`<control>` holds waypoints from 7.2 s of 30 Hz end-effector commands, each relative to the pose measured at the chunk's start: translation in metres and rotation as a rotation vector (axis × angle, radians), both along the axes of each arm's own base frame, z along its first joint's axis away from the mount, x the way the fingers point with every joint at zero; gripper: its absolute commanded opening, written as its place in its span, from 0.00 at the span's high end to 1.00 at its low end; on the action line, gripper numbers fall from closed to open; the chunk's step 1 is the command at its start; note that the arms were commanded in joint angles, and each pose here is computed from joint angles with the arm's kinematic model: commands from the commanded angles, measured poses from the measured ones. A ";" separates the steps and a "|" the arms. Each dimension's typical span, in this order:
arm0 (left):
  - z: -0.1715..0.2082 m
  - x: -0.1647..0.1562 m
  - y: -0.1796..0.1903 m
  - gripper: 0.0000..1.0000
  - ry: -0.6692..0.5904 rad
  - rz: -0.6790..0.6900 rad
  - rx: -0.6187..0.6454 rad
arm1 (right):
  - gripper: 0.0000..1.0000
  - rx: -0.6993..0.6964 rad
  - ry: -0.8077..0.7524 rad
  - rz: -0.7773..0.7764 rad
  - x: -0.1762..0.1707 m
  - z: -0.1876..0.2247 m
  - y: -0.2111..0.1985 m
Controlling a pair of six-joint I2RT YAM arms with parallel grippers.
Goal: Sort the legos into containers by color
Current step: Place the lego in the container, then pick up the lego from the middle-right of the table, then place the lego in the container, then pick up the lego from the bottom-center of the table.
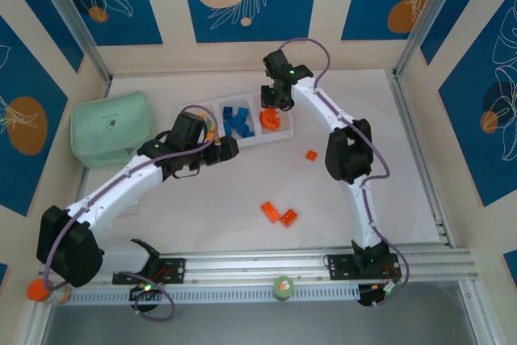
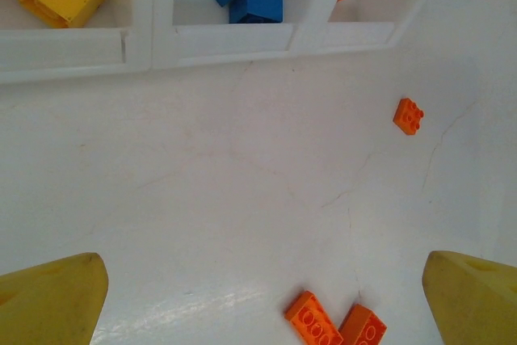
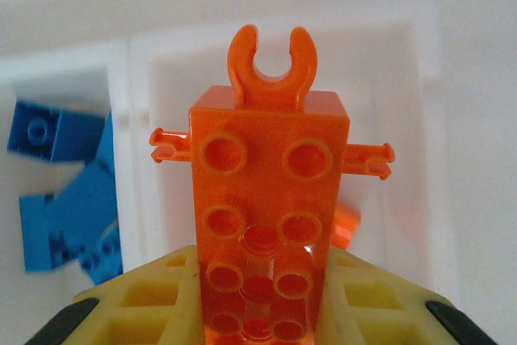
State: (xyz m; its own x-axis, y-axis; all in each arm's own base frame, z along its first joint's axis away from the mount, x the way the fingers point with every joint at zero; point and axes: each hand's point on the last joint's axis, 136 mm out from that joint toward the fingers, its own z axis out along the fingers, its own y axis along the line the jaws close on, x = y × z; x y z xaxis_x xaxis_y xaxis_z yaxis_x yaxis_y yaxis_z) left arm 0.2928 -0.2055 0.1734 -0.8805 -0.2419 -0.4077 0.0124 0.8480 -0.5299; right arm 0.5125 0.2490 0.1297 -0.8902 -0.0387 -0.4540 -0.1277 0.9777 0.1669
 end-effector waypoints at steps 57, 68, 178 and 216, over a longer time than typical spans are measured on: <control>-0.015 -0.024 -0.070 0.01 0.001 -0.145 -0.033 | 0.24 0.023 0.231 -0.309 -0.166 -0.064 -0.123; -0.022 -0.020 -0.082 0.01 0.009 -0.145 -0.037 | 0.31 -0.062 0.245 -0.342 -0.144 -0.091 -0.137; -0.044 -0.082 -0.038 0.01 0.045 -0.133 0.026 | 0.20 -0.096 0.397 -0.221 -0.343 -0.084 -0.063; -0.039 -0.078 -0.040 0.01 0.038 -0.134 0.044 | 0.69 -0.137 0.448 -0.177 -0.364 -0.100 -0.071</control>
State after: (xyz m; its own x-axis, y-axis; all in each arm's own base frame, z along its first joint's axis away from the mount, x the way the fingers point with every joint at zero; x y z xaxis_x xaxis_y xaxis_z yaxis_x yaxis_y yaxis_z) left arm 0.2122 -0.2419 0.1245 -0.9265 -0.1031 -0.3619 0.0965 0.8644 -0.4934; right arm 0.1420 0.1776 0.0176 -0.9942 0.1067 -0.0133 0.1063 0.9940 0.0247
